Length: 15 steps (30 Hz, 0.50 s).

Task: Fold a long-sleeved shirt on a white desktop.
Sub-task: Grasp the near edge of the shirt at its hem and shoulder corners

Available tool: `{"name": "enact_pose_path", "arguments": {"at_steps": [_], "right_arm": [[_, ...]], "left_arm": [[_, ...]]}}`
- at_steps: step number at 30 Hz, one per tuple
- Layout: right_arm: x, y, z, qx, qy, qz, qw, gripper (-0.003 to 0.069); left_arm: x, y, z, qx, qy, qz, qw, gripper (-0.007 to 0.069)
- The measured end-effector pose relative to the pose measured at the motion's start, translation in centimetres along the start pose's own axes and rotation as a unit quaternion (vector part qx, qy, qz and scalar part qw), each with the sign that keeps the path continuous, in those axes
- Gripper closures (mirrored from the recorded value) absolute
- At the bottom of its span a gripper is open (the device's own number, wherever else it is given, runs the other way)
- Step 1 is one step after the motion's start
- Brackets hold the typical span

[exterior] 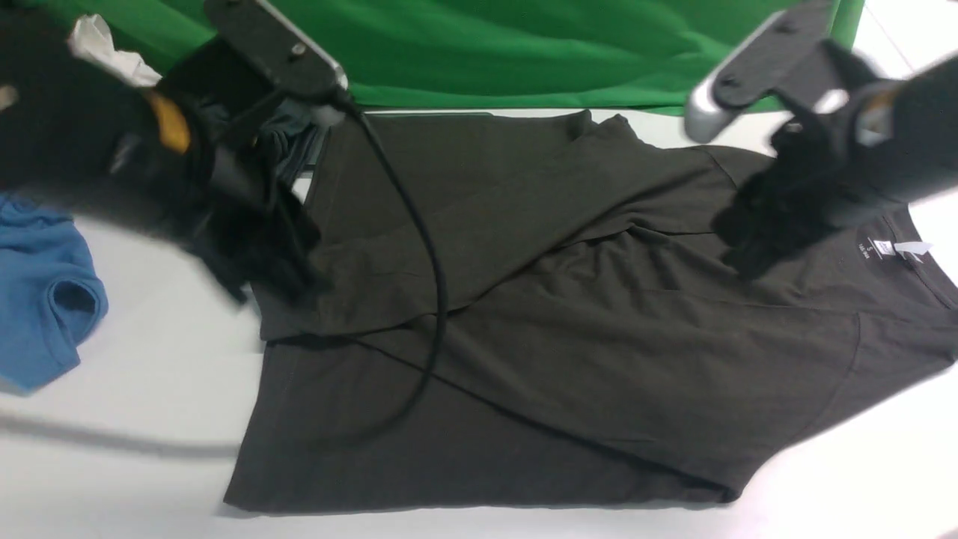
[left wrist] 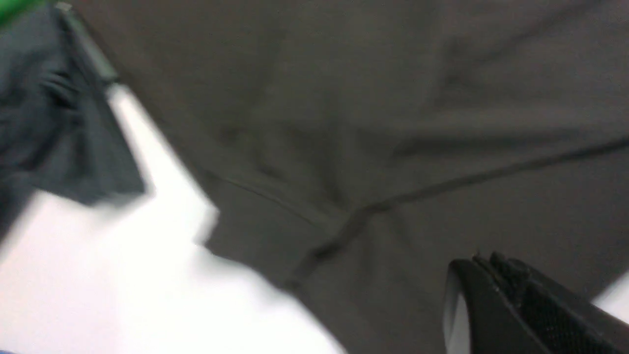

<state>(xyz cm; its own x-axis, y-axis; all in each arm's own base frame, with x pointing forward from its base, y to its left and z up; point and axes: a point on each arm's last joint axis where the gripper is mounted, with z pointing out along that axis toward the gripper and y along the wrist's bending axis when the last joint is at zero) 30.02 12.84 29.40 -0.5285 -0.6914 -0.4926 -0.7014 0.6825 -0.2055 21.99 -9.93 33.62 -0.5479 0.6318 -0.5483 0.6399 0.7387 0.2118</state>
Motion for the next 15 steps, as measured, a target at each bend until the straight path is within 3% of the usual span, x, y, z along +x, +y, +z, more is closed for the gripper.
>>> {"name": "enact_pose_path", "arguments": {"at_steps": [4, 7, 8, 12, 15], "right_arm": [[-1.3, -1.8, 4.6, -0.037, -0.004, -0.061, 0.997, 0.0312], [-2.6, -2.9, 7.7, -0.027, -0.021, -0.132, 0.991, 0.0244], [-2.6, -3.0, 7.8, -0.025, -0.022, -0.131, 0.991, 0.0242], [-3.3, -3.8, 11.8, -0.008, -0.032, -0.202, 0.979, 0.0245], [-3.1, -3.8, 13.5, -0.014, -0.024, -0.227, 0.974, 0.0254]], "left_arm": [[3.2, -2.5, -1.4, 0.039, -0.023, -0.035, 0.998, 0.0614], [5.0, -3.5, -3.1, 0.033, -0.127, -0.062, 0.989, 0.0614], [5.1, -3.6, -2.9, 0.036, -0.123, -0.064, 0.99, 0.0614], [7.2, -3.8, -4.9, -0.031, -0.302, -0.077, 0.95, 0.0614], [8.2, -3.9, -5.5, -0.056, -0.358, -0.08, 0.929, 0.0614]]}}
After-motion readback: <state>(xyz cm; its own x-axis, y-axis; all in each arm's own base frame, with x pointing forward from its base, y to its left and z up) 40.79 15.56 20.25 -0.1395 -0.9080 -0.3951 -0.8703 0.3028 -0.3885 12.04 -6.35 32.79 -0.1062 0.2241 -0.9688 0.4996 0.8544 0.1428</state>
